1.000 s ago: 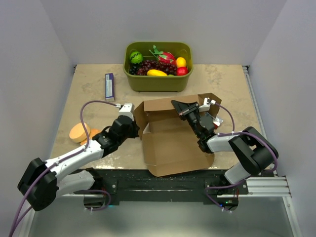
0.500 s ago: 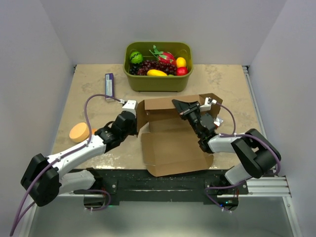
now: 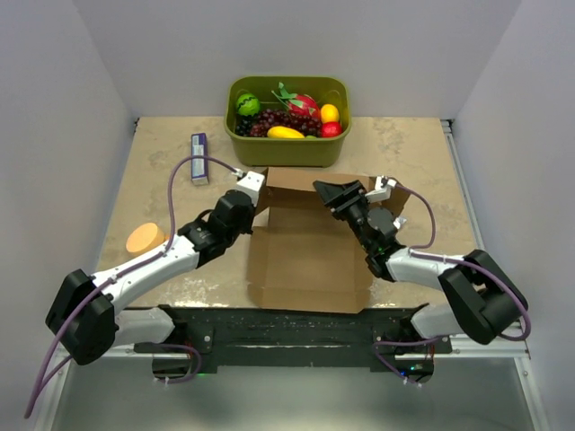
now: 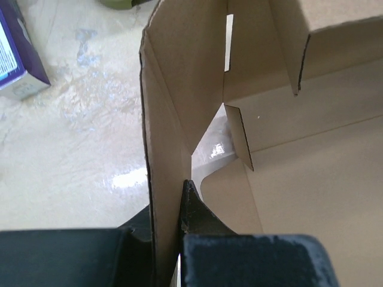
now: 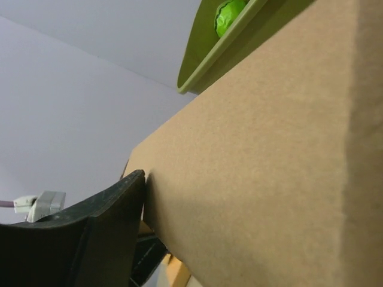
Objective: Fold the paper box
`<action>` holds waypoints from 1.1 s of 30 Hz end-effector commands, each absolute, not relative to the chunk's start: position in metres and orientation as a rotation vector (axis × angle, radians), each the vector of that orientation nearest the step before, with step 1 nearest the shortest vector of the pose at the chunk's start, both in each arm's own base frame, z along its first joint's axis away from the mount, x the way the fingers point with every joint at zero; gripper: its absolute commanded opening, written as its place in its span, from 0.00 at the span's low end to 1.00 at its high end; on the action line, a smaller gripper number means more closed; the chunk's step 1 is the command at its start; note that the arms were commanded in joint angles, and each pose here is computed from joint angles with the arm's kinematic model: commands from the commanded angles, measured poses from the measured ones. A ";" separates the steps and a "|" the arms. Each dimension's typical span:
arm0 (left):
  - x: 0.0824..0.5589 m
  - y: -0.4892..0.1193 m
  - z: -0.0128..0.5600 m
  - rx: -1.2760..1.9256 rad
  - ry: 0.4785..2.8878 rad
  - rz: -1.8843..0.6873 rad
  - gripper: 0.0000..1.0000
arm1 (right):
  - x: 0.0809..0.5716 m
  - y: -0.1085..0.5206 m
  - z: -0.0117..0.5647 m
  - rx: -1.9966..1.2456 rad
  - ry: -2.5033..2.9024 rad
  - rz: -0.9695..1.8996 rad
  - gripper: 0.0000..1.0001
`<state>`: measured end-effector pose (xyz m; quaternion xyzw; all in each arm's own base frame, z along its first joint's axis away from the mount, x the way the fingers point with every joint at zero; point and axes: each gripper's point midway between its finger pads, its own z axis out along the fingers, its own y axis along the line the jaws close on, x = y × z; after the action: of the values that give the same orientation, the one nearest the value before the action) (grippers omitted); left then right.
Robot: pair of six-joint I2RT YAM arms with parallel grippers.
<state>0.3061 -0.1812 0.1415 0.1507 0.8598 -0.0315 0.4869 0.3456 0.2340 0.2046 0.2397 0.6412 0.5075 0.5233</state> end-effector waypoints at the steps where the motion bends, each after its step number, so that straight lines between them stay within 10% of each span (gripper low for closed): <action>1: 0.322 -0.202 0.178 0.470 1.939 -0.117 0.00 | 0.328 0.240 0.183 0.382 1.654 1.114 0.73; 12: 0.317 -0.205 0.172 0.555 1.916 -0.130 0.00 | 0.319 0.250 0.202 0.168 1.639 1.083 0.79; 33: 0.318 -0.209 0.174 0.546 1.929 -0.152 0.00 | 0.238 0.378 0.113 -0.336 1.831 1.123 0.44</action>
<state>0.3117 -0.1989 0.1527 0.2325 0.8268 -0.0478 0.5099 0.2363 0.3435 0.1009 -0.1136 0.7776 0.4289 0.4455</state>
